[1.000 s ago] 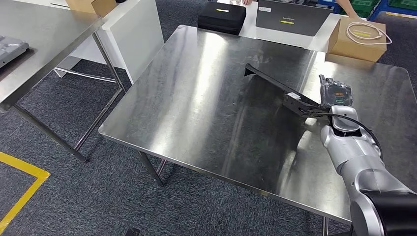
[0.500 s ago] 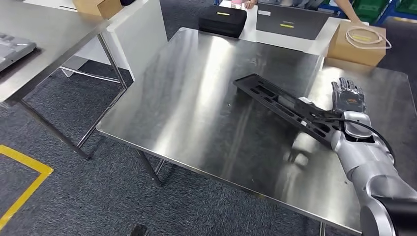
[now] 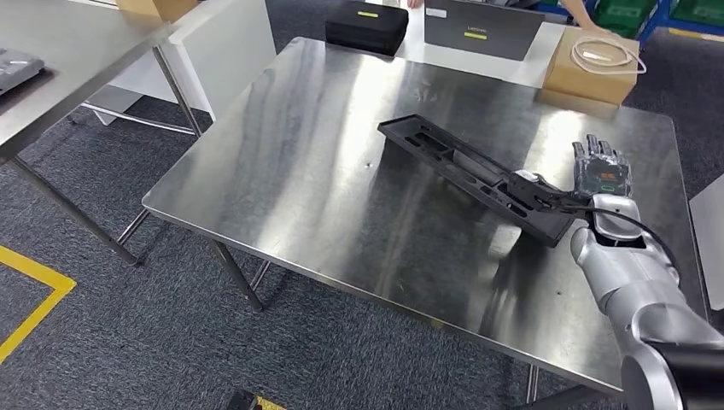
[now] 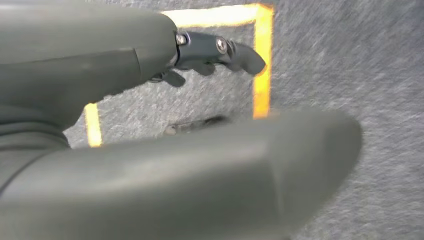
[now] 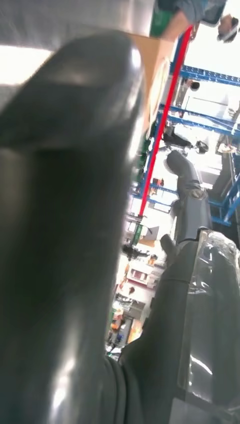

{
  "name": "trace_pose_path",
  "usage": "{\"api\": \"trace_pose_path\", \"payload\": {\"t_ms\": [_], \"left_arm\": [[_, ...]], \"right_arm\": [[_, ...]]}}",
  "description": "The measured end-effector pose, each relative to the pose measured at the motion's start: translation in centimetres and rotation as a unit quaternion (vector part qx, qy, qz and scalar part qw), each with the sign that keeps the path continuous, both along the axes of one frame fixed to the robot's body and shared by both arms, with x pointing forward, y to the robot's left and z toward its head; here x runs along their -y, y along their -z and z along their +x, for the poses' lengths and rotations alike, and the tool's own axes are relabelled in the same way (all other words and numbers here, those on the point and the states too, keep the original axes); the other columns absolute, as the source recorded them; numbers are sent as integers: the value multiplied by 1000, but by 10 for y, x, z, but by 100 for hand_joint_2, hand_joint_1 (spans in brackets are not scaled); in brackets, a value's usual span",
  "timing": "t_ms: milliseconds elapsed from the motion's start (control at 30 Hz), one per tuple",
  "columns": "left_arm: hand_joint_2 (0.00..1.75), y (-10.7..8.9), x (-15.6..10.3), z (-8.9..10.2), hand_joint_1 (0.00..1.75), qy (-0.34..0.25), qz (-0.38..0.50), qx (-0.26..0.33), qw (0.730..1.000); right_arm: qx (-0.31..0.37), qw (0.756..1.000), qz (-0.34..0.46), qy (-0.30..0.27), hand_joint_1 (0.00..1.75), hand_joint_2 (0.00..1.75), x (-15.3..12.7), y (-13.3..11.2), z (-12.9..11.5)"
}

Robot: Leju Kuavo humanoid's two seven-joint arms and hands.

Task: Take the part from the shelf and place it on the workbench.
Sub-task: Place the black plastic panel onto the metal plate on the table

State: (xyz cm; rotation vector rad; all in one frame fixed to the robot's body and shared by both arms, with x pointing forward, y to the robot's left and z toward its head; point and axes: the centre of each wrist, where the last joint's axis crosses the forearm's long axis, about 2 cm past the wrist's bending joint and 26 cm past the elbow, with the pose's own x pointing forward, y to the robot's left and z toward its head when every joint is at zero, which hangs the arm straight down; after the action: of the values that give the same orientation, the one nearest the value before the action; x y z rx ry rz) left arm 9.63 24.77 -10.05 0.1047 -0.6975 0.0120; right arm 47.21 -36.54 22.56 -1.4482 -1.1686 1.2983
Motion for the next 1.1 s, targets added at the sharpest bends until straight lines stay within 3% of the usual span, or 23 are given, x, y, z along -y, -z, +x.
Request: {"api": "trace_pose_path", "payload": {"t_ms": [500, 633, 900, 1100], "left_arm": [[0, -1, 9, 2, 0, 3, -12, 10, 1000], [0, -1, 12, -2, 0, 4, -12, 11, 1000], [0, 0, 11, -3, 0, 0, -4, 11, 1000], [0, -1, 14, -2, 0, -1, -8, 11, 1000]], "right_arm": [[3, 1000, -7, 6, 0, 0, 8, -5, 1], [6, 1000, -11, 7, 0, 175, 9, -5, 1], [2, 1000, -15, 3, 0, 175, 1, 1, 0], [13, 1000, -15, 4, 0, 175, 0, -11, 4]]}}
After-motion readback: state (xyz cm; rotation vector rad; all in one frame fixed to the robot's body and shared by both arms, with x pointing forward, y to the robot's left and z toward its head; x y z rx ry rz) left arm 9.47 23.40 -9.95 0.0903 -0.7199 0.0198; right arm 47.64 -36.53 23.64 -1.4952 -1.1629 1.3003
